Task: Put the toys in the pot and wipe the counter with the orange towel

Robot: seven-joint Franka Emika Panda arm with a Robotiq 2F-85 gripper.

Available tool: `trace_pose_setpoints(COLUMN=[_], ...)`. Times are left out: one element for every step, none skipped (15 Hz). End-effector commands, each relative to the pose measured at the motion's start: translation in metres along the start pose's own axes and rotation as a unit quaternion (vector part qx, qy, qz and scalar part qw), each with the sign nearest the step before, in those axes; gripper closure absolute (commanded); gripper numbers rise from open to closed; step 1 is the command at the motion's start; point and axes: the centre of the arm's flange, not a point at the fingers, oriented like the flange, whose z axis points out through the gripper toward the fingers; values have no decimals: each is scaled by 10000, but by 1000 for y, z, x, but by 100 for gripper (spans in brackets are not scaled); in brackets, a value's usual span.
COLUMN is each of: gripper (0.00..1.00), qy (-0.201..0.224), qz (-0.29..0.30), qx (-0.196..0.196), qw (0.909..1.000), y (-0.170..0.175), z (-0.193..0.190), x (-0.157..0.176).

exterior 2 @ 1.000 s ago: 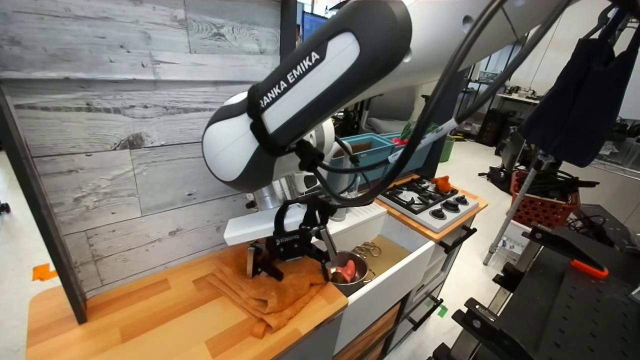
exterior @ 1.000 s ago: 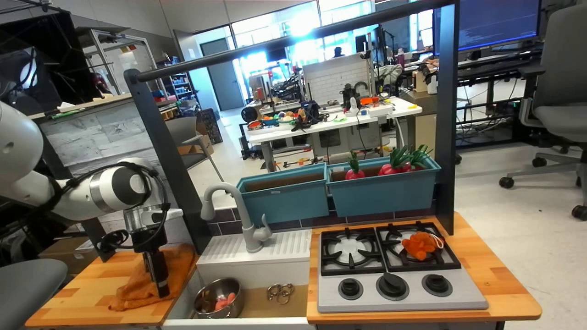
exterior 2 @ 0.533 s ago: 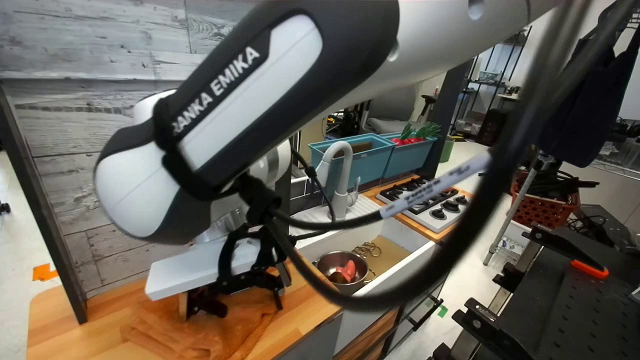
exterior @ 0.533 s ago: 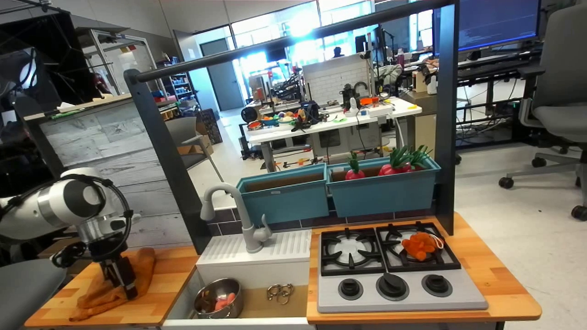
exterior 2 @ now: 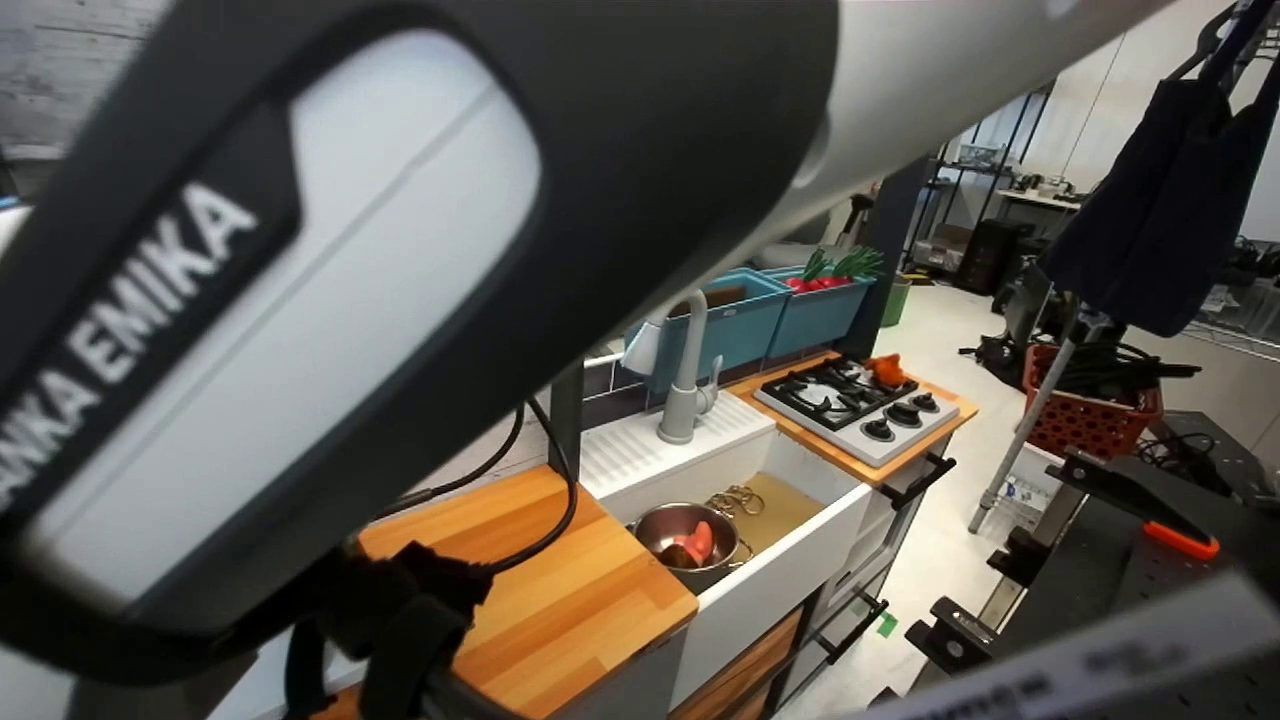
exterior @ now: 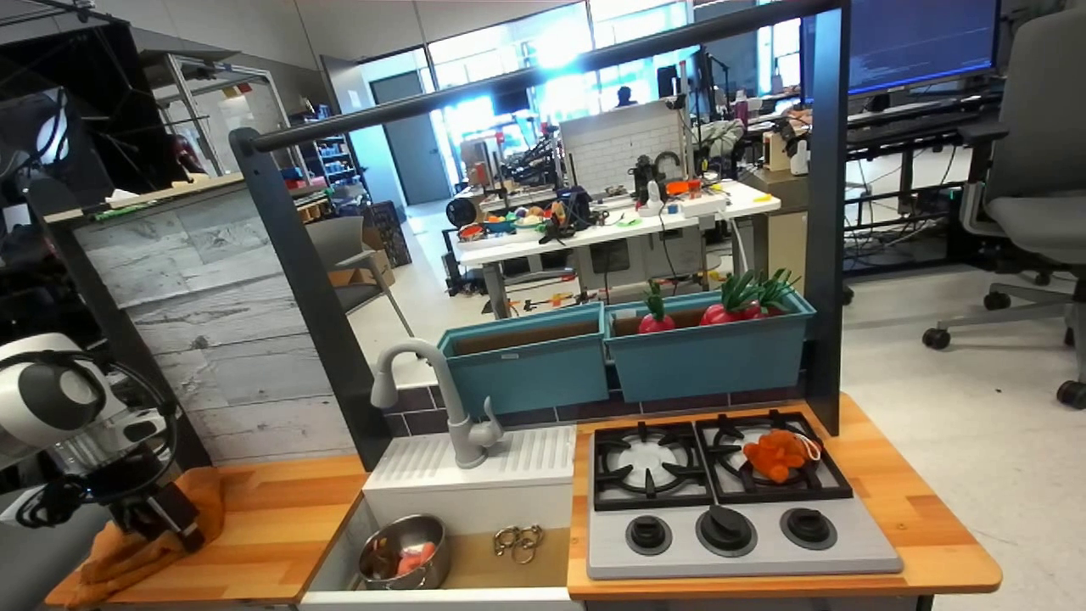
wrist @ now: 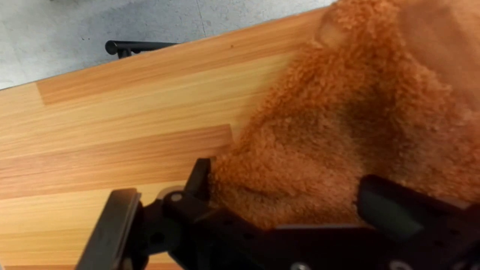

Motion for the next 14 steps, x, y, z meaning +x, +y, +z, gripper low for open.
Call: trace_pose_setpoints(gripper=[0,0,0,0,0,0,0,0,0,0,0,0,0,0], qy=[129,37,-78,-306,-410,-537,-718,-843,-980,-1046,-1089,-1148,-1200,-1241], qz=[-104,4,122,290,420,594,815,1025,1199,1305,1365,1394,1408,1357], qx=[188,162,100,34,17,-1,-46,-113,-183,-218,-254,-295,-321,-325], qw=[9997,9999,9998,9991,9983,9968,9941,9911,9878,9857,9843,9831,9822,9824], y=[-3,7,19,35,52,69,88,107,125,138,150,158,162,161], z=[12,12,12,14,17,22,27,32,37,40,44,46,50,53], x=[4,11,17,22,26,31,37,43,45,50,51,51,51,46])
